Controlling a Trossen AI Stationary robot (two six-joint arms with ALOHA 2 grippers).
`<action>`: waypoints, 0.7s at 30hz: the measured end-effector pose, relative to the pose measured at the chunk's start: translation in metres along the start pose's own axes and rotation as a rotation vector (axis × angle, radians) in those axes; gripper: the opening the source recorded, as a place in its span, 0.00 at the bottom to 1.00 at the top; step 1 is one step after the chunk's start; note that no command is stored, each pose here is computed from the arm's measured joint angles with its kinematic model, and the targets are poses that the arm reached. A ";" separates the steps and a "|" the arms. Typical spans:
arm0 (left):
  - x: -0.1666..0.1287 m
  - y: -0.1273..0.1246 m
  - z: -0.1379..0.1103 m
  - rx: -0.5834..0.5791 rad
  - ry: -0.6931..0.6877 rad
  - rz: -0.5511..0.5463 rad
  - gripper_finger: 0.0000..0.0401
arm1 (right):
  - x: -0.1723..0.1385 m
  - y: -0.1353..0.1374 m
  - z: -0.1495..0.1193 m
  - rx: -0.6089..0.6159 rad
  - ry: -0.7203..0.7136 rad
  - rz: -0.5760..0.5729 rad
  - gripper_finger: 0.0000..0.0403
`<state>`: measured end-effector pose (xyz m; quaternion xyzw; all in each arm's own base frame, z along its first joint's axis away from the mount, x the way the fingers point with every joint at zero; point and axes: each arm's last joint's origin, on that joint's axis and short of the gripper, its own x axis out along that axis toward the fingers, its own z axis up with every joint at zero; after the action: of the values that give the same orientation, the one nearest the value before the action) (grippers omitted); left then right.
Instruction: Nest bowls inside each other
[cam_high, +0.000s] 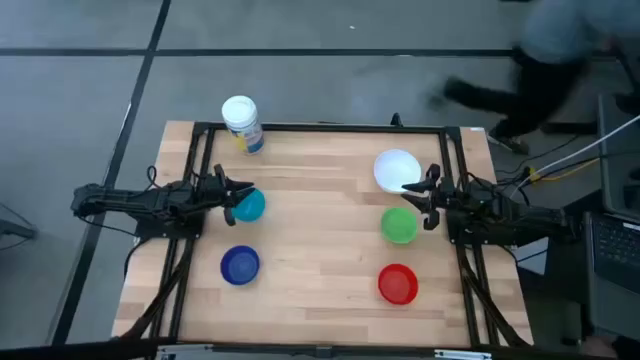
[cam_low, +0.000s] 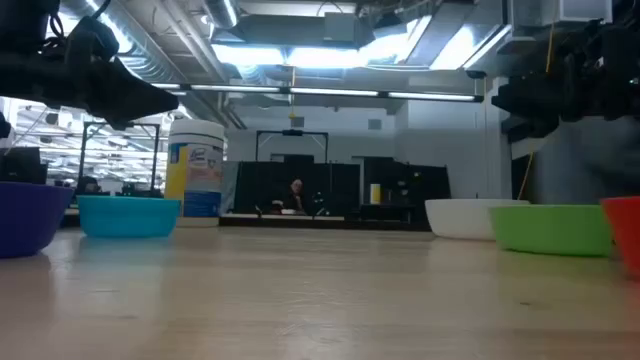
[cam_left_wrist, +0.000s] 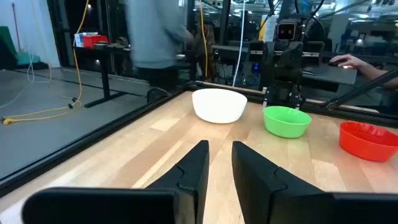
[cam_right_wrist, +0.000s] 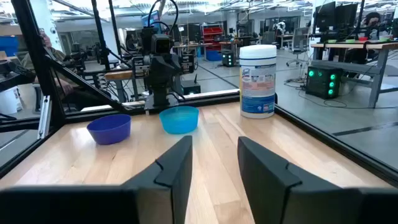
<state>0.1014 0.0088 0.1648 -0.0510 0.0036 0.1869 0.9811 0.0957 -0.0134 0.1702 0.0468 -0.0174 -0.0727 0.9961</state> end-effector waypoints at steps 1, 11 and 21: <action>0.000 0.000 0.000 0.000 0.000 0.000 0.17 | 0.000 0.000 0.000 0.000 0.000 0.000 0.33; 0.000 0.000 0.000 0.000 0.000 0.000 0.17 | 0.000 0.000 0.000 0.000 0.000 0.000 0.33; 0.000 0.000 0.000 0.000 0.000 0.000 0.16 | 0.000 0.000 0.003 -0.077 -0.027 -0.015 0.33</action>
<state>0.1014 0.0088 0.1647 -0.0511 0.0036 0.1867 0.9811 0.0955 -0.0139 0.1728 0.0074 -0.0278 -0.0815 0.9963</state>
